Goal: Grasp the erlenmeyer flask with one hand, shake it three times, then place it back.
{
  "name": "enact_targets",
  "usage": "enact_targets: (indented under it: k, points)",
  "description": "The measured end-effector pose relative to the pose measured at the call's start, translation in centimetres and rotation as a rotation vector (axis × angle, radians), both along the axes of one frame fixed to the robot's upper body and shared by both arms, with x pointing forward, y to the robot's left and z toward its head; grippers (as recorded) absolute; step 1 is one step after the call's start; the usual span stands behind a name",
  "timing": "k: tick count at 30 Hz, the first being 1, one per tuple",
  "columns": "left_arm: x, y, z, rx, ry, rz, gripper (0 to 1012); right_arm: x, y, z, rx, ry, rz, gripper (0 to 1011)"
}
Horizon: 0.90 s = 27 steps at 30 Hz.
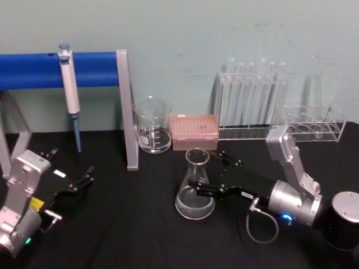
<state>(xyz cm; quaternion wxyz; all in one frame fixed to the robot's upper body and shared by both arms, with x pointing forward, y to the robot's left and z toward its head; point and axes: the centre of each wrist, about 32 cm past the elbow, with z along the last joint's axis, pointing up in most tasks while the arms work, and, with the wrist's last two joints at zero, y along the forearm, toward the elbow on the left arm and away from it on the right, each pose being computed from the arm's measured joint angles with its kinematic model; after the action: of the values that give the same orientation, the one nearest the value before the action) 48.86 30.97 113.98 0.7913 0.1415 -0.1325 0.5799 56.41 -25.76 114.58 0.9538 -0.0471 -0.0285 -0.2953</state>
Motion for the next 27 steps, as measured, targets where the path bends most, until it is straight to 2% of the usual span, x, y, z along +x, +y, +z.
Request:
enact_targets:
  k: [9, 16, 20, 23, 27]
  points:
    - [0.00, 0.00, 0.00, 0.000, 0.000, 0.000, 1001, -1.3, -1.8, 0.4, -0.019, 0.015, -0.003, 1000]
    - [0.00, 0.00, 0.00, 0.000, 0.000, 0.000, 1001, -2.1, -3.7, 0.6, -0.036, 0.034, -0.044, 1000]
    - [0.00, 0.00, 0.00, 0.000, 0.000, 0.000, 1001, -2.4, -4.8, 0.6, -0.036, 0.044, -0.099, 1000]
    - [0.00, 0.00, 0.00, 0.000, 0.000, 0.000, 1001, -2.3, -5.6, 0.6, -0.028, 0.041, -0.183, 1000]
    - [0.00, 0.00, 0.00, 0.000, 0.000, 0.000, 1001, -2.1, -6.0, 0.5, -0.016, 0.030, -0.273, 1000]
